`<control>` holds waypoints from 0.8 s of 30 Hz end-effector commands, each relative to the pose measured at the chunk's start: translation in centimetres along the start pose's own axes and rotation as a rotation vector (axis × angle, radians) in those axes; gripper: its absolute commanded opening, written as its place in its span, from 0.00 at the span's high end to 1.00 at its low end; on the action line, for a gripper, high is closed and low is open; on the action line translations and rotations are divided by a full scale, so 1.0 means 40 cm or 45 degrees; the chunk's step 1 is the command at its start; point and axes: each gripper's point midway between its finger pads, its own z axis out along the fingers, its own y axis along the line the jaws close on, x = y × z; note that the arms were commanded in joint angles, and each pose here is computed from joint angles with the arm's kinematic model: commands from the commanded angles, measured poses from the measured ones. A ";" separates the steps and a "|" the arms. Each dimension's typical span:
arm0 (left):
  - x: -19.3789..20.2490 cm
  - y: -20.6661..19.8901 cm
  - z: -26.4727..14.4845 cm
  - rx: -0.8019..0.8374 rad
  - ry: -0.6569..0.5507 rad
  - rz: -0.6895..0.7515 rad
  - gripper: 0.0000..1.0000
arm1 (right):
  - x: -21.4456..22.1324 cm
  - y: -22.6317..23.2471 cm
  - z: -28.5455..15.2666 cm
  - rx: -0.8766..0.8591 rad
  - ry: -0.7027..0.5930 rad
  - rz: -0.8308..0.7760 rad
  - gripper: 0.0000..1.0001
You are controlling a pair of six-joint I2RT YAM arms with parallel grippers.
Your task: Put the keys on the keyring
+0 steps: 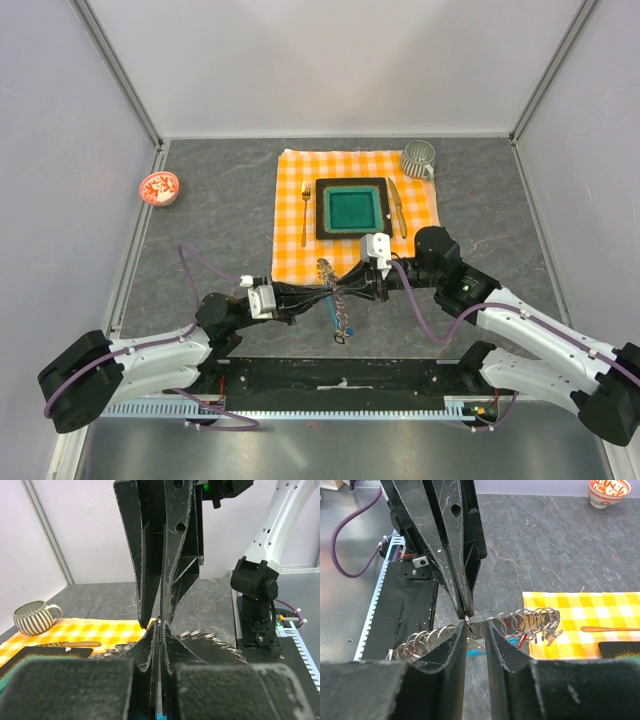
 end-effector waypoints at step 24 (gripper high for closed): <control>-0.084 0.047 0.029 -0.068 0.047 0.094 0.58 | -0.009 -0.043 -0.050 0.156 0.182 -0.033 1.00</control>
